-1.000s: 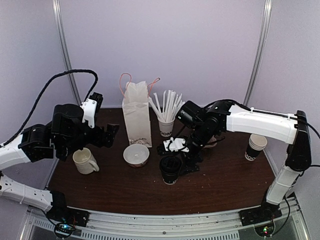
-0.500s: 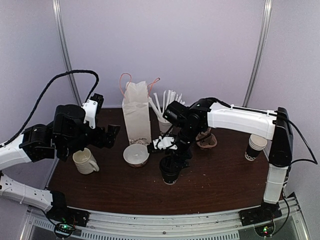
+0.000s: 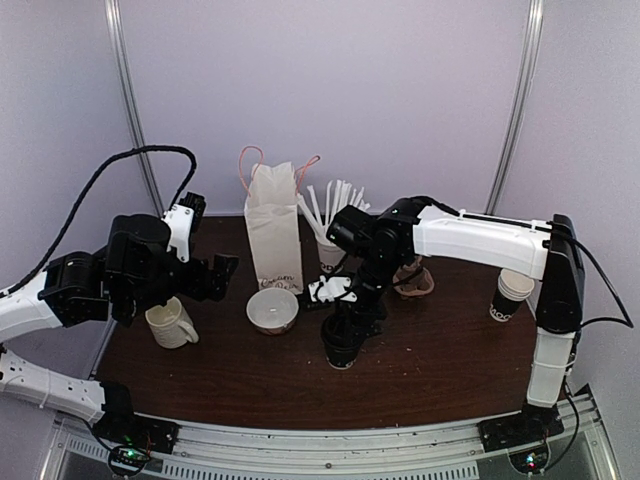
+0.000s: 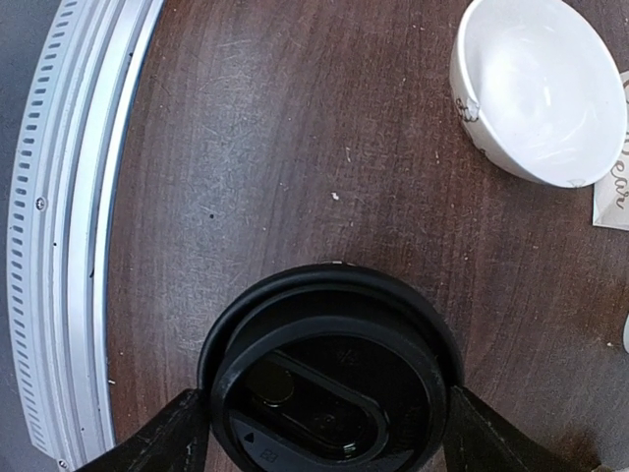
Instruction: Pack the takeout coffee
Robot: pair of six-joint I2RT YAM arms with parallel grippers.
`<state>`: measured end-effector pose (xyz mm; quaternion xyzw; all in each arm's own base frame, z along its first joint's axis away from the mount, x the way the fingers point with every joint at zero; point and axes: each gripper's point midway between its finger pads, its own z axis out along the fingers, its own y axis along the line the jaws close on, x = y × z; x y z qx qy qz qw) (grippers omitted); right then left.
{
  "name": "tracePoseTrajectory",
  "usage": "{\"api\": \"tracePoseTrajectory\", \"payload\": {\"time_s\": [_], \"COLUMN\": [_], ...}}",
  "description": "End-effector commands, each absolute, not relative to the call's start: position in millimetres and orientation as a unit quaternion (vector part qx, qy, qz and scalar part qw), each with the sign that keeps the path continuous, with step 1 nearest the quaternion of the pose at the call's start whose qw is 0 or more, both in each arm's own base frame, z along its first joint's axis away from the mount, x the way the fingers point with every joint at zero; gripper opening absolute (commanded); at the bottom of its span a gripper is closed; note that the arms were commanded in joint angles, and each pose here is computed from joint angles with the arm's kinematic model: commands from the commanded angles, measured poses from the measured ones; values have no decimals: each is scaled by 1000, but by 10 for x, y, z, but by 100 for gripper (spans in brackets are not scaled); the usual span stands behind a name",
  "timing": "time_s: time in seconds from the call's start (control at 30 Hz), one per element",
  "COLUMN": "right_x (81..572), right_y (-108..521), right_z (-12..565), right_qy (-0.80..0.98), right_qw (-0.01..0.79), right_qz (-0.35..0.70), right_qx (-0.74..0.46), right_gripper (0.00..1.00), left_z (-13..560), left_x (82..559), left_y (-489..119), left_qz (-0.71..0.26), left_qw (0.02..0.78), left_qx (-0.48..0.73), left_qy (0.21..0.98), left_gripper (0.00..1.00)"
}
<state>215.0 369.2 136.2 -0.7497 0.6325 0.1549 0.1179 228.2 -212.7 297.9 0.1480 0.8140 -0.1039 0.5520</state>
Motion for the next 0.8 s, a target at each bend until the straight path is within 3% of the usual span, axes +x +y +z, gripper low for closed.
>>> {"api": "tracePoseTrajectory", "payload": {"time_s": [0.0, 0.3, 0.47, 0.77], "right_x": [2220, 2269, 2259, 2059], "right_y": [3694, 3682, 3659, 3308], "right_z": [1328, 1294, 1296, 1704], "right_qy": [642, 646, 646, 649], "right_qw": [120, 134, 133, 131], "right_qz": [128, 103, 101, 111], "right_qx": [-746, -744, -745, -741], "right_gripper": [84, 82, 73, 70], "left_z": [2996, 3011, 3009, 3127], "left_x": [2286, 2305, 2310, 2343], "left_y": [-2136, -2170, -2213, -2301], "left_qz": [-118, -115, -119, -118], "left_qw": [555, 555, 551, 557], "left_qx": [137, 140, 142, 156], "left_qy": [812, 812, 814, 807], "left_gripper": [95, 95, 95, 95]}}
